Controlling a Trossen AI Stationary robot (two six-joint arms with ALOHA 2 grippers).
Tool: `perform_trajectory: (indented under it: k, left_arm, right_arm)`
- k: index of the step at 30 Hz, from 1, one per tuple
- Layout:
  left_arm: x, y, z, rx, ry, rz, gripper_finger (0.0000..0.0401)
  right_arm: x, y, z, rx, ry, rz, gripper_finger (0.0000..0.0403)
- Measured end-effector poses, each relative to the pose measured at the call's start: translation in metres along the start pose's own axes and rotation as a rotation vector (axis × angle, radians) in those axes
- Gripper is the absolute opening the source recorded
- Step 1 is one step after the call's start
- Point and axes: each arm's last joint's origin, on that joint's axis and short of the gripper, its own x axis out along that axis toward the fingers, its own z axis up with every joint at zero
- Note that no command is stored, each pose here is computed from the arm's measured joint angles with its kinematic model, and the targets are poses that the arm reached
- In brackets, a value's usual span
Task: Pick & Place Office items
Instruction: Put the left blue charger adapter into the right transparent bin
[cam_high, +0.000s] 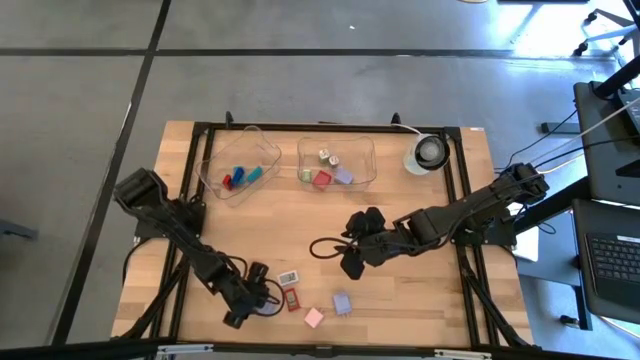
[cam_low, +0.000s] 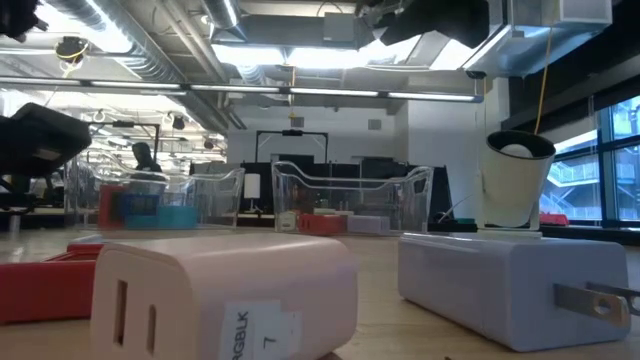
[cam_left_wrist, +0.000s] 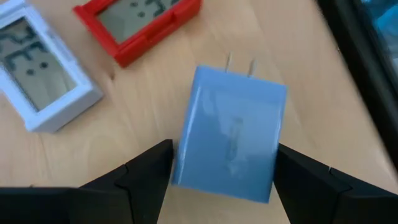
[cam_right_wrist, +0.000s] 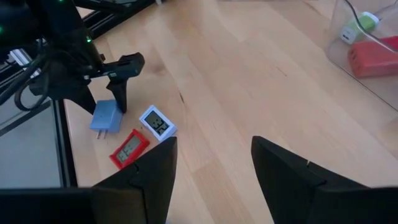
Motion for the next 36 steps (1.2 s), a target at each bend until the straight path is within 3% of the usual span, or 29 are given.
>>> perform_trajectory:
  k: [6,13,18,24,32,36]
  left_arm:
    - [0.001,0.000,0.000,-0.016,-0.004,0.007,0.0215]
    - [0.001,0.000,0.002,-0.023,-0.020,0.004,0.0214]
    - [-0.010,0.000,0.013,-0.094,-0.145,0.057,0.0219]
    - [-0.043,0.009,0.039,-0.172,-0.378,0.254,0.0221]
    - [-0.112,0.035,0.079,-0.223,-0.696,0.721,0.0222]
    - [-0.144,0.050,0.095,-0.249,-0.754,0.863,0.0222]
  right_arm:
    - [0.000,0.000,0.000,-0.004,0.000,-0.001,0.0208]
    - [0.000,-0.001,0.001,-0.005,-0.029,-0.027,0.0208]
    - [0.000,-0.001,0.001,0.004,-0.031,-0.028,0.0208]
    - [0.000,-0.001,0.001,0.032,-0.034,-0.029,0.0208]
    - [0.000,0.001,0.002,0.042,-0.047,-0.015,0.0208]
    - [0.000,0.001,0.003,0.046,-0.052,-0.008,0.0208]
